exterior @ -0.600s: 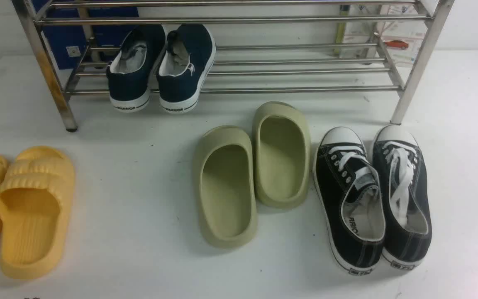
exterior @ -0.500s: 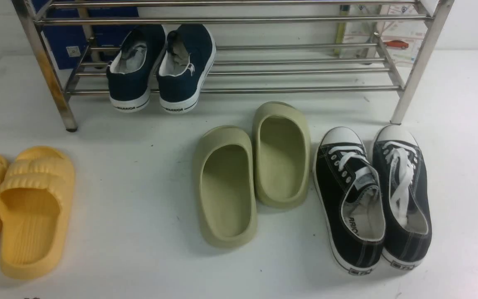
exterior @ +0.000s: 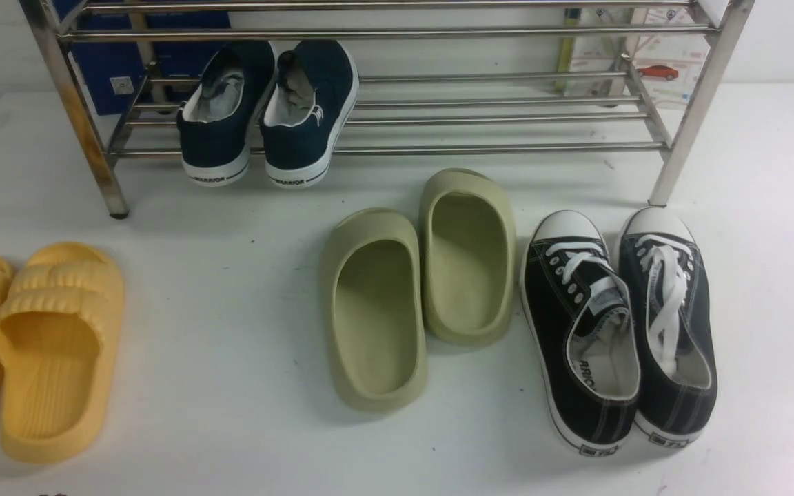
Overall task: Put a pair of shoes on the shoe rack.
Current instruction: Use the right arm to grab the shoe closest to it
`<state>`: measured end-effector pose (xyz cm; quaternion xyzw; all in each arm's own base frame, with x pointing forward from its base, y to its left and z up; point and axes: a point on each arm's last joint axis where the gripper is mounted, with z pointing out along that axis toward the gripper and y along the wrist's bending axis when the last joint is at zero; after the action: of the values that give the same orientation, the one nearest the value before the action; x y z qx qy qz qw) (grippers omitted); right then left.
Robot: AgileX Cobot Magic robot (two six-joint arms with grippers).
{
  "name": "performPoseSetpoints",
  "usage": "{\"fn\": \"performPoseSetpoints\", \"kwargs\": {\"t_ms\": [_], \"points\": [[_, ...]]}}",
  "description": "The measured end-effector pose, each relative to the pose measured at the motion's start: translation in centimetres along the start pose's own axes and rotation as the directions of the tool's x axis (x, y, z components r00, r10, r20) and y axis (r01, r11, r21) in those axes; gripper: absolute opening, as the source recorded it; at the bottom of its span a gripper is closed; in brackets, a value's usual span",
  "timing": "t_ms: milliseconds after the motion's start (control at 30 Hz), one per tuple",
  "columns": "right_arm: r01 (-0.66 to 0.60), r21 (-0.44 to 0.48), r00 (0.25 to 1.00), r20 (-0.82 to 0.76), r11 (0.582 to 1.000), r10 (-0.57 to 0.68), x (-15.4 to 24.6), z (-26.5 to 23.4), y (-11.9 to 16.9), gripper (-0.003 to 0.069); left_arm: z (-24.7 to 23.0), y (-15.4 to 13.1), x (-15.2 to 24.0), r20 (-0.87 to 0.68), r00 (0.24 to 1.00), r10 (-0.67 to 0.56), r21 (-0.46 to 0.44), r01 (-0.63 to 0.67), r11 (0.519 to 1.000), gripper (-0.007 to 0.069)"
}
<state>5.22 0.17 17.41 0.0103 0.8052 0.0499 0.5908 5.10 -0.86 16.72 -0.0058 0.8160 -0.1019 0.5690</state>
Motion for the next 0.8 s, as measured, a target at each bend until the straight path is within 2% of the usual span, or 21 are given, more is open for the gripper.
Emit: {"fn": "performPoseSetpoints", "kwargs": {"t_ms": [400, 667, 733, 800], "points": [[0.027, -0.007, 0.998, 0.063, 1.0, -0.027, -0.3, 0.1, 0.1, 0.0239, 0.0, 0.0, 0.0, 0.0, 1.0, 0.0, 0.0, 0.0, 1.0, 0.0102], [0.067, -0.072, 0.936, 0.351, 0.995, -0.038, -2.9, -0.5, 0.8, 0.0239, 0.0, 0.0, 0.0, 0.0, 1.0, 0.0, 0.0, 0.0, 1.0, 0.0102], [0.052, -0.104, 0.904, 0.427, 0.993, -0.003, -3.6, -0.8, 1.0, 0.0239, 0.0, 0.0, 0.0, 0.0, 1.0, 0.0, 0.0, 0.0, 1.0, 0.0102], [0.009, -0.184, 0.822, 0.561, 0.983, 0.098, -4.9, -1.6, 1.4, 0.0239, 0.0, 0.0, 0.0, 0.0, 1.0, 0.0, 0.0, 0.0, 1.0, 0.0102]]}}
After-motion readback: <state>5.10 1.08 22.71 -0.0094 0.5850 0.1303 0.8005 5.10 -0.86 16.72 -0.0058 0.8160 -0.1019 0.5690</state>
